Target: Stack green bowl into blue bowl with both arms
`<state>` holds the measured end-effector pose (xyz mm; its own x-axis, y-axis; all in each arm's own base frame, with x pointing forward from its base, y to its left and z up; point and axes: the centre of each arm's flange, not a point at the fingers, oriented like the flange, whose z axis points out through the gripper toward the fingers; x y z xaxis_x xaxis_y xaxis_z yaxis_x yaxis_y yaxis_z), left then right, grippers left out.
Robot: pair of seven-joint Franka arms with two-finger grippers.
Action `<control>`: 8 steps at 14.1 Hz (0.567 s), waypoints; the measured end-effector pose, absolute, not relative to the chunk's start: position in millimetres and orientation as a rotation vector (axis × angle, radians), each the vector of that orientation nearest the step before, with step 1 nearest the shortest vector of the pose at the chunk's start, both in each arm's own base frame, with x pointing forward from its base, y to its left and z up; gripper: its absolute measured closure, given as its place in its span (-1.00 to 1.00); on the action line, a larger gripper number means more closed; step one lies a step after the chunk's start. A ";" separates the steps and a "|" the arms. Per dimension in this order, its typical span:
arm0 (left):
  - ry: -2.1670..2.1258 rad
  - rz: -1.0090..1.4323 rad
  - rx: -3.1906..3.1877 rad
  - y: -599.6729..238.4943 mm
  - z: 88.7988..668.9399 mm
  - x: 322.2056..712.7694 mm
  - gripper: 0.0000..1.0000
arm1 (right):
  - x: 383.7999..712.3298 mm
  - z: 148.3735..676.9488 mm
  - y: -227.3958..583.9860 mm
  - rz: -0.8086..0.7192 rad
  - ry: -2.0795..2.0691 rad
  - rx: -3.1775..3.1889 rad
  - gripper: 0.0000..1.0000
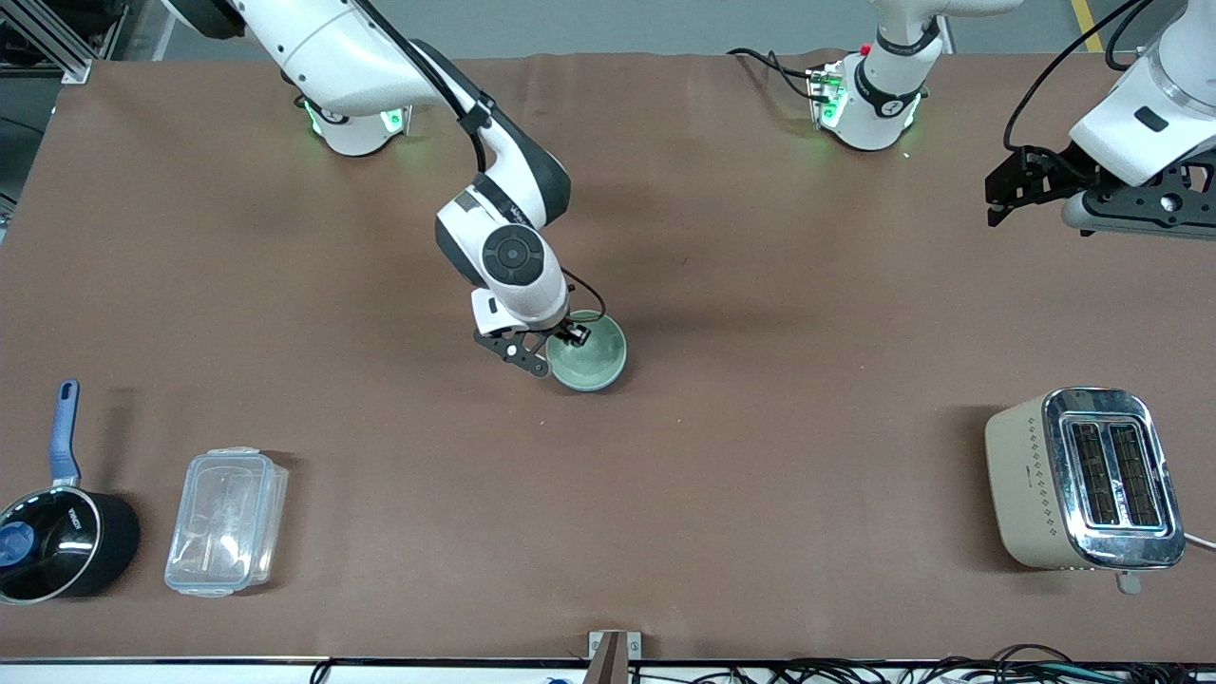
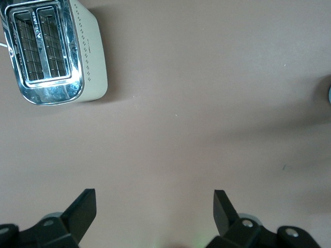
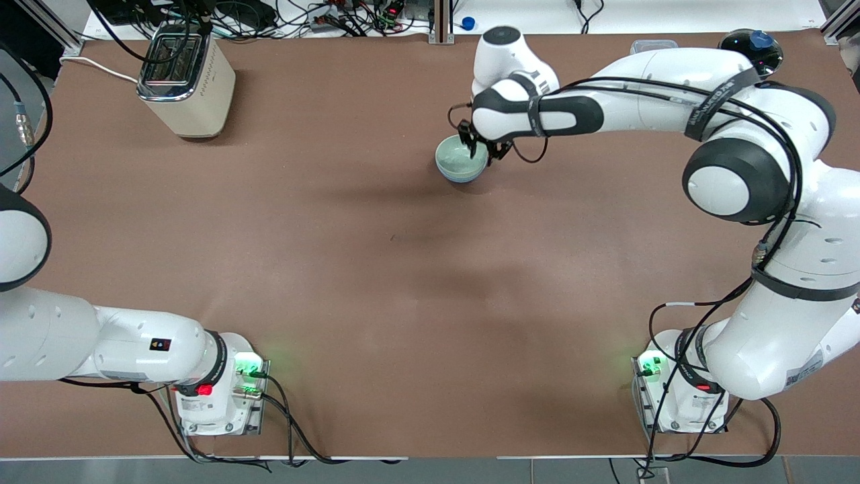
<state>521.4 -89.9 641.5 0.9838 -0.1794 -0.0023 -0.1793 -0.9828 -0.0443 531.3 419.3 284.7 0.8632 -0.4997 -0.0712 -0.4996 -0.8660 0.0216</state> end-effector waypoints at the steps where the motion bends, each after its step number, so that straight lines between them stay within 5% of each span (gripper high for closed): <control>1: 0.281 -0.010 -3.085 -90.7 642.8 521.7 -1.00 | 542.5 310.8 404.1 -0.055 -0.795 3.017 -0.41; 4: 0.287 -0.025 -3.085 -93.1 646.0 523.4 -1.00 | 571.9 407.5 318.6 0.015 -0.651 2.984 -0.99; 8: 0.282 -0.029 -3.086 -91.6 646.1 525.4 -1.00 | 587.6 517.4 167.2 0.051 -0.399 2.984 -1.00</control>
